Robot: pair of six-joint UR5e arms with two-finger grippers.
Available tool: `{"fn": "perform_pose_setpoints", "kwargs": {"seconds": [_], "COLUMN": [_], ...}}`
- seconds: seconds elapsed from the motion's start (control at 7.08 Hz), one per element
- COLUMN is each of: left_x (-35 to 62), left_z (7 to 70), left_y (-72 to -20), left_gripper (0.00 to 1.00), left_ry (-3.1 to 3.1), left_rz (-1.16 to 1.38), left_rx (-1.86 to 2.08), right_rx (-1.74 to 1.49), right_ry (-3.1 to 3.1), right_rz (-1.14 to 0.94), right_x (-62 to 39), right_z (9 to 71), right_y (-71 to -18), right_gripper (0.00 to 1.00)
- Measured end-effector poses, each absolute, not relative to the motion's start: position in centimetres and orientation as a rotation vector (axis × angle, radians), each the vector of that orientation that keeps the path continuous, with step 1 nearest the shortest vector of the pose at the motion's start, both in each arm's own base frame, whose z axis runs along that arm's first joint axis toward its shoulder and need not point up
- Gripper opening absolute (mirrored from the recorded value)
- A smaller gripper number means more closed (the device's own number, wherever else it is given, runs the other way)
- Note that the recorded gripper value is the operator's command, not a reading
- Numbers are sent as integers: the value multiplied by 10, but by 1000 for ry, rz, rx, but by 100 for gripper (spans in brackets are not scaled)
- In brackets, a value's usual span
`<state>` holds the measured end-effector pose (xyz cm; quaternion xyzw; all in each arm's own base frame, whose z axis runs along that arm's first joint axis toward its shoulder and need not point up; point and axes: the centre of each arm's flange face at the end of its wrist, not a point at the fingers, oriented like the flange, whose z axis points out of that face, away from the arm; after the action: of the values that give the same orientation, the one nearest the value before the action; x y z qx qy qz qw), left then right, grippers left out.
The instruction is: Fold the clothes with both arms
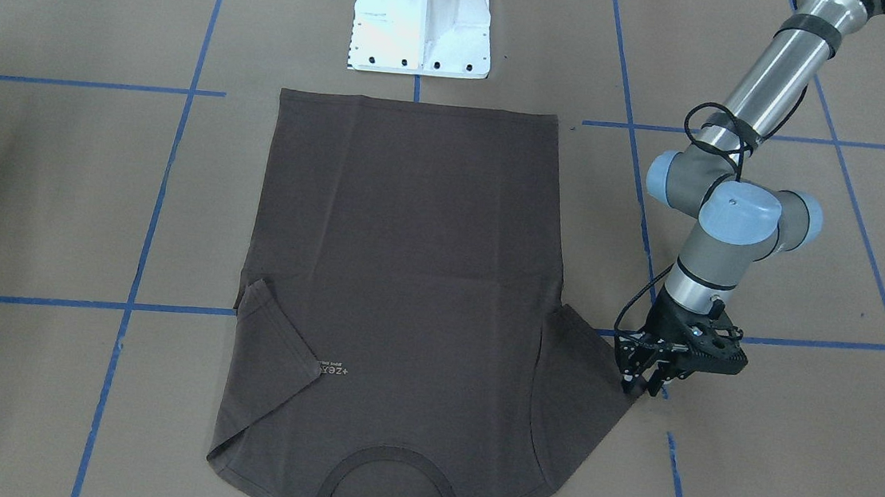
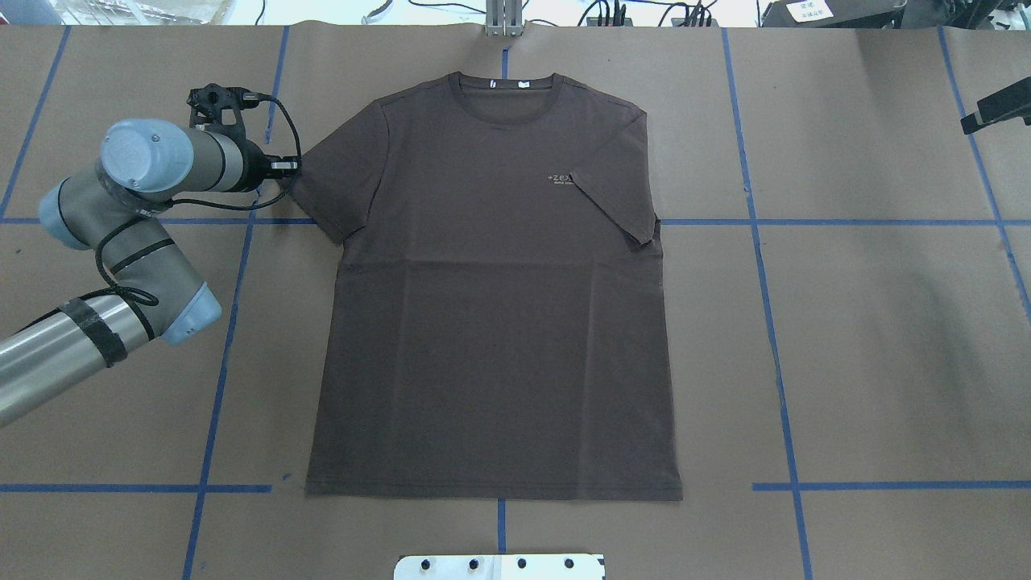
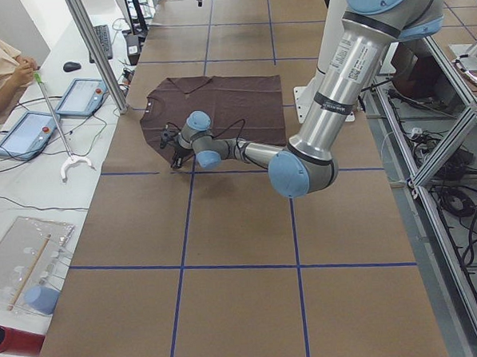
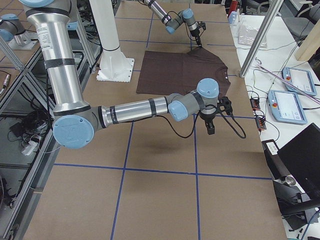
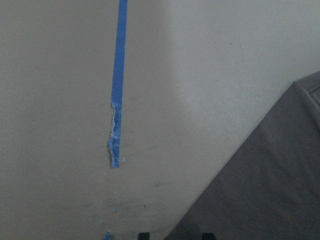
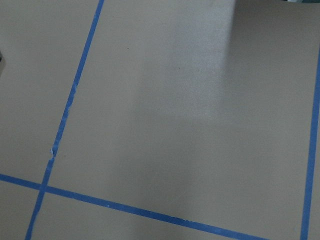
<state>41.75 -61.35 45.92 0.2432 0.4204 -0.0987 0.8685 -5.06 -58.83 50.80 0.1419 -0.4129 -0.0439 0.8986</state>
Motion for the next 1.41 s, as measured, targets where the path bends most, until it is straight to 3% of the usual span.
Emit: {"fn": "perform_pose_setpoints", "kwargs": {"seconds": [0.14, 0.28, 0.85, 1.41], "left_x": [418, 419, 422, 479], "left_z": [459, 459, 434, 312], "left_y": [-613, -613, -608, -602], "left_gripper": [23, 0, 0, 0], "left_ry": [881, 882, 901, 868], "left_rz": [-206, -207, -196, -254], "left_rx": [509, 507, 513, 387], "right_rx": [293, 293, 292, 297], "right_ry": [-855, -855, -855, -853], "right_rz": [-90, -90, -90, -91], "right_x": [-50, -50, -50, -51], "right_z": [508, 509, 509, 506], "right_y": [-588, -588, -588, -590], "right_gripper": [100, 100, 100, 100]}}
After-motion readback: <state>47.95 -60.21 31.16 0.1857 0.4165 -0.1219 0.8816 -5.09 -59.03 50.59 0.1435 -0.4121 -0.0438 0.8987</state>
